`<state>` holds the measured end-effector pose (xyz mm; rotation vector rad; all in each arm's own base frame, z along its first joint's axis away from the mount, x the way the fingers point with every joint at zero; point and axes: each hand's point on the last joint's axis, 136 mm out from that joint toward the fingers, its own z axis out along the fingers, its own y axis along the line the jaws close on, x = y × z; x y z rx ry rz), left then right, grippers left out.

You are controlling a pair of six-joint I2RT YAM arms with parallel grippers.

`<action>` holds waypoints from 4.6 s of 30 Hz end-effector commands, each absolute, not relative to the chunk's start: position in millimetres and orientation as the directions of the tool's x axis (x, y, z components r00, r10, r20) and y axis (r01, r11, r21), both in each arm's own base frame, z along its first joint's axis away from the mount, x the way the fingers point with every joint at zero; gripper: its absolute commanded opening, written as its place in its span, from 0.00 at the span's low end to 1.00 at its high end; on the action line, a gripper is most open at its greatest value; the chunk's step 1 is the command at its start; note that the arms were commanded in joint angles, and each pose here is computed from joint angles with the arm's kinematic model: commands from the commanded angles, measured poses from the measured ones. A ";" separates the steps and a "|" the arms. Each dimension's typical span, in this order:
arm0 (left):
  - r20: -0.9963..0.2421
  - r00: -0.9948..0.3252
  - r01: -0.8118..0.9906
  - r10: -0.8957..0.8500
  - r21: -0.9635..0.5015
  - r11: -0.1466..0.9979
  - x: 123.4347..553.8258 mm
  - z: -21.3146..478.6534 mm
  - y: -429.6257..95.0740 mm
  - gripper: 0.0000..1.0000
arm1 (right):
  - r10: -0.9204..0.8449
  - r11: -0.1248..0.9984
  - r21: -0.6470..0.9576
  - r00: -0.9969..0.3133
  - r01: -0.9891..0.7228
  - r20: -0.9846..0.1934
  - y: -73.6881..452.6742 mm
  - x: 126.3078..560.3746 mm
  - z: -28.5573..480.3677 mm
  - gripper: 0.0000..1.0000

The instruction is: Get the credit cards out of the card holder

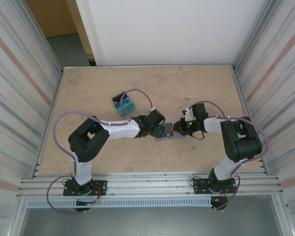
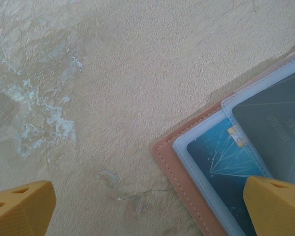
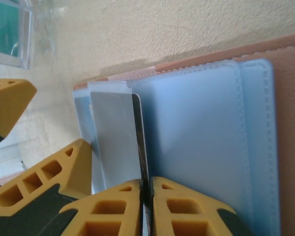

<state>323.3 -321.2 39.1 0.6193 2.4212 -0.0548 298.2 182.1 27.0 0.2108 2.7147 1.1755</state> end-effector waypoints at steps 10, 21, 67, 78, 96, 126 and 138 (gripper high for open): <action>-0.524 -0.710 0.449 0.471 0.178 0.876 320.6 20.8 -304.5 0.99 | 0.208 0.554 0.830 -0.976 0.058 -0.070 194.0 302.5 31.5 0.16; -0.519 -0.712 0.449 0.473 0.182 0.875 319.8 19.9 -303.1 0.99 | 0.198 0.478 0.878 -0.978 0.036 -0.068 203.2 306.7 36.1 0.13; -0.510 -0.709 0.440 0.486 0.218 0.871 321.3 22.0 -296.9 0.99 | 0.219 0.246 0.964 -0.975 0.100 0.045 205.0 313.3 23.5 0.13; -0.512 -0.710 0.440 0.484 0.215 0.872 321.0 22.0 -297.1 0.99 | 0.232 0.288 0.952 -0.972 0.106 0.038 201.4 312.7 18.0 0.04; -0.508 -0.715 0.425 0.479 0.227 0.876 320.3 22.1 -287.9 0.99 | 0.300 0.324 0.936 -0.953 0.135 0.033 176.2 314.6 15.1 0.00; -0.511 -0.716 0.432 0.476 0.211 0.877 320.4 21.5 -292.6 0.99 | 0.181 0.452 0.891 -0.983 0.051 -0.035 204.7 305.7 30.1 0.21; -0.513 -0.715 0.432 0.476 0.211 0.877 320.1 22.3 -292.1 0.99 | 0.144 0.490 0.872 -0.986 0.000 -0.081 208.1 308.9 49.4 0.20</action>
